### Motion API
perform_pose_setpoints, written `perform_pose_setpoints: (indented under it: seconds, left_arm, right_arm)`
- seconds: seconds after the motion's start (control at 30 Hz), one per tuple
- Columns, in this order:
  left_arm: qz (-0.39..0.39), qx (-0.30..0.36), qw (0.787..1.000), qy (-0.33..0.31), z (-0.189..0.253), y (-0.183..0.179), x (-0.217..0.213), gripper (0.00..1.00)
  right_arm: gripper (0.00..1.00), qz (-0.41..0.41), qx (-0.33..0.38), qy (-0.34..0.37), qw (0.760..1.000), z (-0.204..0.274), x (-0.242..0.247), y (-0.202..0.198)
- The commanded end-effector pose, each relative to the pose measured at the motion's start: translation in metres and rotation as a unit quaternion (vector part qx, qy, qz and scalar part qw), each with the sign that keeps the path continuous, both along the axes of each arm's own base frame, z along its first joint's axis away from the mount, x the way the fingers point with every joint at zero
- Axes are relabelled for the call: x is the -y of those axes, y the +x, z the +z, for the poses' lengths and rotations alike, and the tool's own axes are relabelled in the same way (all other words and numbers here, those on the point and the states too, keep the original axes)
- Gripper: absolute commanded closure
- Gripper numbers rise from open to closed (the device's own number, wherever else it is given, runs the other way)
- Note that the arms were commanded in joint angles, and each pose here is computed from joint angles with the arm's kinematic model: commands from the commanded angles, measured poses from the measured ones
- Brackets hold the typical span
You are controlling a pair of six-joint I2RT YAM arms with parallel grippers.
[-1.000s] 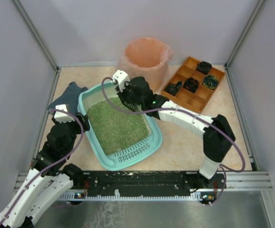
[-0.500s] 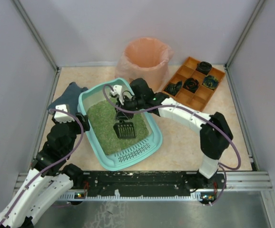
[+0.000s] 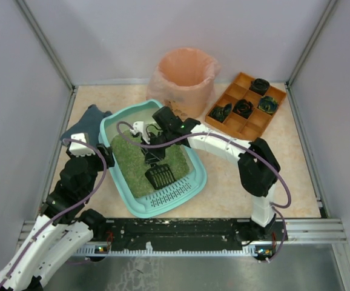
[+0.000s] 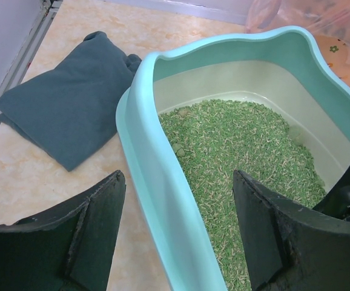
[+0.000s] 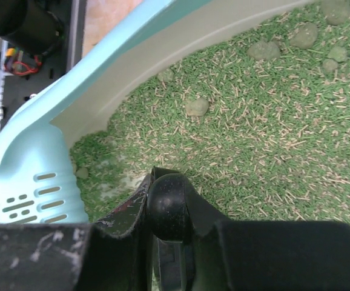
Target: Clean the litter box
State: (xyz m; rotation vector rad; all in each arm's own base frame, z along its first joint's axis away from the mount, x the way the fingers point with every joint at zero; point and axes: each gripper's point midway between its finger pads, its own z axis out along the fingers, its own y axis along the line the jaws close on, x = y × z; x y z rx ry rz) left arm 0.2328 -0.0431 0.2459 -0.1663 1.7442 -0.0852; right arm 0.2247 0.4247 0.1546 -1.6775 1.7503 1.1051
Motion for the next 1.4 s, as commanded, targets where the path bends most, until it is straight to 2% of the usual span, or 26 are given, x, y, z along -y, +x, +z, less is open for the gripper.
perform_pose_setpoints:
  seconds: [0.0, 0.1, 0.3, 0.5, 0.57, 0.67, 0.8, 0.93, 1.07, 1.23, 1.3, 1.37]
  left_arm:
    - [-0.001, 0.001, 1.000, -0.001, 0.003, 0.000, 0.000, 0.23]
    - [-0.002, 0.001, 1.000, -0.001, 0.003, 0.000, 0.001, 0.23]
    - [-0.001, 0.000, 1.000, 0.001, 0.002, 0.001, 0.001, 0.23]
    - [-0.002, -0.001, 1.000, 0.001, 0.002, 0.001, 0.001, 0.23]
    - [-0.001, -0.002, 1.000, 0.001, 0.001, 0.001, 0.001, 0.23]
    - [0.000, -0.002, 1.000, 0.001, 0.001, 0.000, 0.000, 0.23]
    - [0.000, -0.001, 1.000, 0.000, 0.002, 0.000, 0.000, 0.23]
    - [-0.001, -0.001, 1.000, -0.001, 0.002, 0.000, 0.000, 0.23]
    - [0.000, 0.000, 1.000, -0.001, 0.002, 0.000, 0.000, 0.23]
    - [-0.002, 0.001, 1.000, -0.003, 0.003, 0.000, 0.001, 0.23]
    - [-0.001, 0.000, 1.000, -0.003, 0.002, 0.000, 0.000, 0.22]
    - [-0.001, 0.001, 1.000, -0.003, 0.003, 0.000, 0.000, 0.22]
  right_arm:
    - [1.00, -0.039, 0.116, -0.007, 0.992, 0.002, 0.004, 0.020]
    - [1.00, -0.103, 0.184, 0.016, 0.977, 0.013, 0.008, 0.046]
    - [1.00, -0.198, 0.308, 0.073, 0.928, 0.054, 0.010, 0.095]
    - [1.00, -0.261, 0.381, 0.101, 0.881, 0.098, 0.006, 0.133]
    - [1.00, -0.264, 0.390, 0.111, 0.875, 0.113, 0.003, 0.138]
    - [1.00, -0.258, 0.375, 0.134, 0.880, 0.135, -0.003, 0.132]
    - [1.00, -0.225, 0.323, 0.148, 0.907, 0.142, -0.008, 0.107]
    - [1.00, -0.162, 0.265, 0.117, 0.943, 0.129, -0.007, 0.076]
    - [1.00, -0.135, 0.222, 0.067, 0.963, 0.106, 0.005, 0.056]
    - [1.00, -0.128, 0.198, 0.050, 0.971, 0.096, 0.015, 0.043]
    - [1.00, -0.175, 0.201, 0.040, 0.963, 0.094, 0.019, 0.055]
    - [1.00, -0.242, 0.225, 0.035, 0.943, 0.100, 0.025, 0.069]
